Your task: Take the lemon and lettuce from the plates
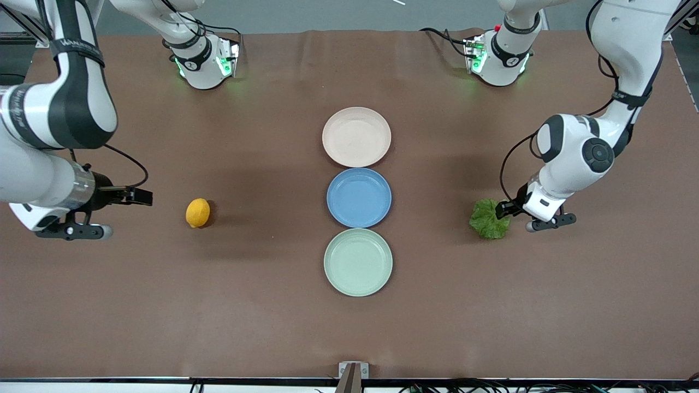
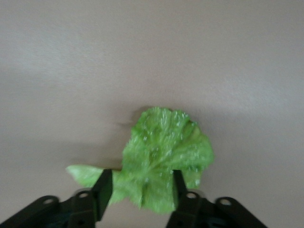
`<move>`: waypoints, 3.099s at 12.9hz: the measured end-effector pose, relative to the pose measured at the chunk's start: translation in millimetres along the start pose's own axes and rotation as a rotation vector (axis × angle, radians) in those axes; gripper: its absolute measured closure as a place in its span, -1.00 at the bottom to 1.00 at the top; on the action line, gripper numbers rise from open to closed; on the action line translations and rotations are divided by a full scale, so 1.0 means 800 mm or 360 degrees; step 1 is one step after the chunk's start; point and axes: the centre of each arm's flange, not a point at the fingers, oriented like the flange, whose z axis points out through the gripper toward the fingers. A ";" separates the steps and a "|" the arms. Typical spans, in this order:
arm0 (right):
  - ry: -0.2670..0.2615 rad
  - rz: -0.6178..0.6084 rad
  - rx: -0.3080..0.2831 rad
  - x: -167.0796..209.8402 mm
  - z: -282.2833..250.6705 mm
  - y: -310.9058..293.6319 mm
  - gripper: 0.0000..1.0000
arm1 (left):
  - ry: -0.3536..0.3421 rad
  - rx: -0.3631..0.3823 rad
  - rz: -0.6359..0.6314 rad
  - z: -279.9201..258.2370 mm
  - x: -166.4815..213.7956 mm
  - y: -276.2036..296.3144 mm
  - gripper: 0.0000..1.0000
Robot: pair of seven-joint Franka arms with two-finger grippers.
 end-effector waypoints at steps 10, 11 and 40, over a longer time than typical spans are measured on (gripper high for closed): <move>-0.0039 0.0049 0.0000 -0.012 -0.061 0.028 -1.00 | -0.0142 0.0150 0.0109 -0.367 0.030 -0.019 -1.00; -0.0054 0.0049 0.0000 -0.014 -0.061 0.028 -1.00 | -0.0126 0.0147 0.0105 -0.392 0.030 -0.019 -1.00; 0.0162 0.0059 0.0030 -0.199 -0.107 0.046 -1.00 | 0.0026 0.0154 0.0118 -0.484 0.001 -0.007 -1.00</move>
